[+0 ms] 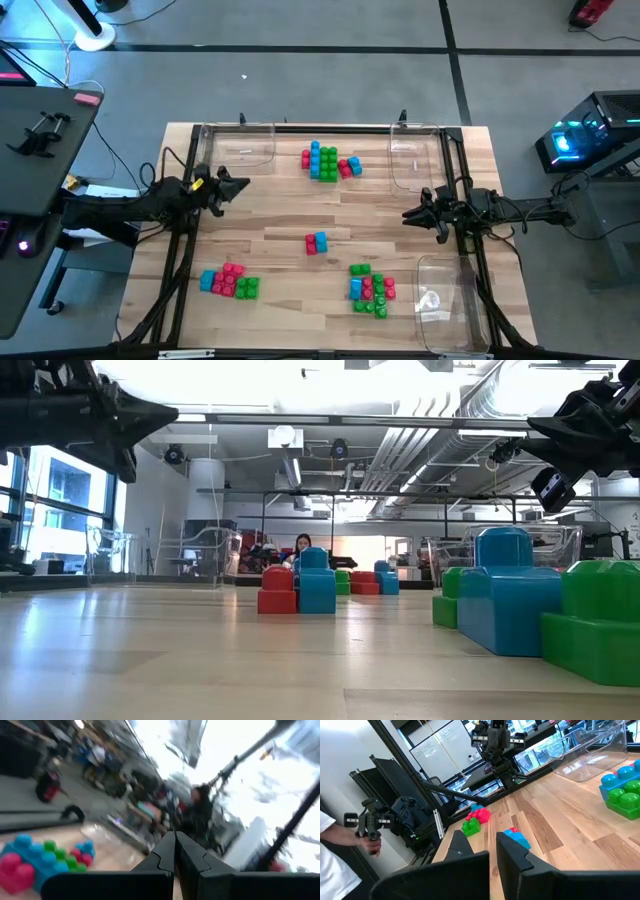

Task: Sort blocks
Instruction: Put the red game piece into the top left transparent bin

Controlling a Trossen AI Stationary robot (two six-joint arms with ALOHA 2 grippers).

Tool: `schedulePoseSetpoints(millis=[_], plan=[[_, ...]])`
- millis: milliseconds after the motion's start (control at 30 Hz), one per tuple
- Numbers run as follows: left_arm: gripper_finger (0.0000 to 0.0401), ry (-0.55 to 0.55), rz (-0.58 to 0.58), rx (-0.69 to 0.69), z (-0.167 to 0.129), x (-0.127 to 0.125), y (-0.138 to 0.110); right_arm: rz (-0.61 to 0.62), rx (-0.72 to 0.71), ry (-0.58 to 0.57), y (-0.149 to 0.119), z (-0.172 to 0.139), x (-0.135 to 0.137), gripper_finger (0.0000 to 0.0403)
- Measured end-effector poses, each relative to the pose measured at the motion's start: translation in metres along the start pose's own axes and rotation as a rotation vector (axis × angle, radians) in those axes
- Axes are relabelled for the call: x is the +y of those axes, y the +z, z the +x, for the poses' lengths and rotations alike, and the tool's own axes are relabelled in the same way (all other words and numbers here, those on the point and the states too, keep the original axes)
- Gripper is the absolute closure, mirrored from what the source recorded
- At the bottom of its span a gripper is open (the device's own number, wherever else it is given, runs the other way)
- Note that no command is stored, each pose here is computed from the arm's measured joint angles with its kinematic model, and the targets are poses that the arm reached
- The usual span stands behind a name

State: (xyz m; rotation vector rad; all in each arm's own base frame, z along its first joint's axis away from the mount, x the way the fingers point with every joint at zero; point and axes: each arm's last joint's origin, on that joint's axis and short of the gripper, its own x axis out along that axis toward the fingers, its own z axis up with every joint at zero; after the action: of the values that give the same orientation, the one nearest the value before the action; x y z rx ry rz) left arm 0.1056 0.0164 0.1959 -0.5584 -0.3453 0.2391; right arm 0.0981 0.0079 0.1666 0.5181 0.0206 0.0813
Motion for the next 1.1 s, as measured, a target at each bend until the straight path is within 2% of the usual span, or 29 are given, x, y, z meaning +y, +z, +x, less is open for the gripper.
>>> schedulePoseSetpoints(millis=[200, 300, 367, 400, 533, 600, 667, 733, 833, 967, 1033, 1100], plan=[[0.0401, 0.033, -0.062, -0.247, -0.002, -0.006, 0.019, -0.001, 0.0, 0.0, 0.0, 0.0, 0.0, 0.0402], [0.0401, 0.084, -0.229, -0.383, -0.004, -0.006, 0.027, 0.0, 0.001, -0.001, 0.0, 0.0, 0.0, 0.0402], [0.0401, 0.096, -0.34, -0.406, -0.003, -0.005, 0.027, -0.001, -0.001, 0.0, 0.0, 0.0, 0.0, 0.0402], [0.0401, 0.094, -0.358, -0.391, -0.001, -0.007, 0.028, -0.001, 0.0, 0.0, 0.0, 0.0, 0.0, 0.0402], [0.0401, 0.04, -0.353, -0.295, 0.023, -0.029, 0.044, -0.001, 0.001, 0.0, 0.0, 0.0, 0.0, 0.0402], [0.0401, 0.034, -0.297, -0.249, 0.043, -0.045, 0.053, -0.02, 0.0, -0.002, 0.0, 0.0, 0.0, 0.0402], [0.0401, 0.012, -0.213, -0.208, 0.067, -0.063, 0.062, -0.134, -0.017, -0.028, 0.001, 0.0, -0.001, 0.0402], [0.0401, -0.02, -0.129, -0.155, 0.091, -0.079, 0.065, -0.187, -0.045, -0.059, 0.002, 0.0, -0.001, 0.0402], [0.0401, -0.111, -0.034, -0.06, 0.123, -0.098, 0.063, -0.052, -0.145, -0.038, 0.011, -0.001, 0.002, 0.0402], [0.0401, -0.243, -0.003, 0.015, 0.153, -0.119, 0.059, 0.237, -0.418, -0.095, 0.028, -0.005, 0.005, 0.0402], [0.0401, -0.244, -0.001, 0.03, 0.166, -0.124, 0.054, 0.331, -0.552, -0.111, 0.036, -0.009, 0.007, 0.0402], [0.0401, -0.217, -0.003, 0.015, 0.177, -0.126, 0.051, 0.347, -0.636, -0.069, 0.043, -0.012, 0.01, 0.0402]])
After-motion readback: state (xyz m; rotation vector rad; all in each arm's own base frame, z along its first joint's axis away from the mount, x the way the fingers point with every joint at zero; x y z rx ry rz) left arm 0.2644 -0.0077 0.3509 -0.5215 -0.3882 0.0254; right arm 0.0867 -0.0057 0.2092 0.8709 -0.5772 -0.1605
